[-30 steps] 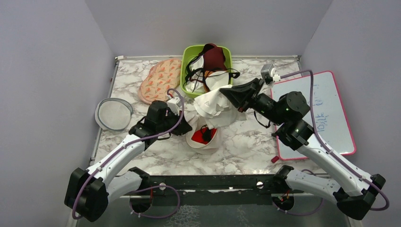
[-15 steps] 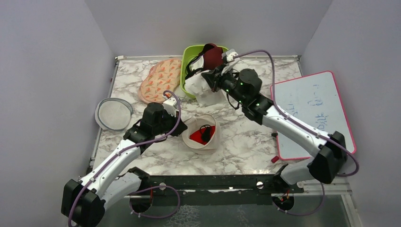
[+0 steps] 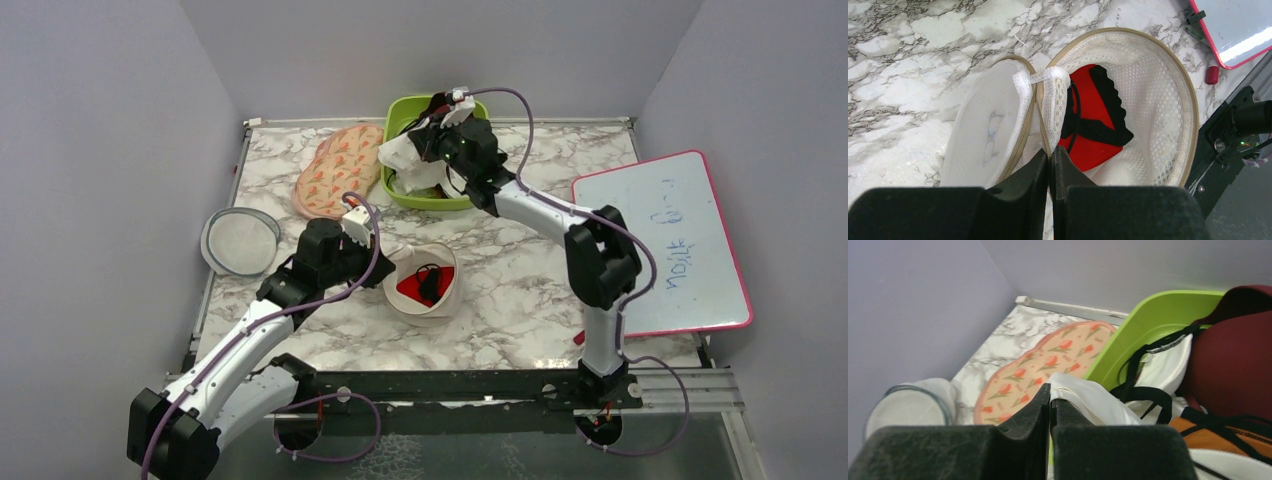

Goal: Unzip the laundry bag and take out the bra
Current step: Place the bra in the bin.

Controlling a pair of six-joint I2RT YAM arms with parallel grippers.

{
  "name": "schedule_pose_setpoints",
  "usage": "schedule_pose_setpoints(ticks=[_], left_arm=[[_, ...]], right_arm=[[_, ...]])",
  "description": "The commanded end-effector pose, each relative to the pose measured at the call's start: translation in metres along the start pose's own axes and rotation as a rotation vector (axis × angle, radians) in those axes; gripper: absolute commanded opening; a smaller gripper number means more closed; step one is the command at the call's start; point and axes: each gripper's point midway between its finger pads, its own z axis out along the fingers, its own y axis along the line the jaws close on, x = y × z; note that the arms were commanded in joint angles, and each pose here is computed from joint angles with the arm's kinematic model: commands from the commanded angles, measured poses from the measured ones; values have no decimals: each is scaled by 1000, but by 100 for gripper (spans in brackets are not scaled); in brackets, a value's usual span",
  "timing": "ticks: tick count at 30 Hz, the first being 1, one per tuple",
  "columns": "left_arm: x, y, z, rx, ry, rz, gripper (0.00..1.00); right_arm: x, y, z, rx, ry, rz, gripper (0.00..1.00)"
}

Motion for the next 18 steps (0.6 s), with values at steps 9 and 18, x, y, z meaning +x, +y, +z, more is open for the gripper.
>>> schedule_pose_setpoints(ticks=[9,18], left_arm=[[-17,-1,0,-7,-54,37,0],[-13,0,4,-4,-32,29,0]], right_arm=[[58,-51,58,-57,123,36,1],[64,-63,31,-2,236,-26,25]])
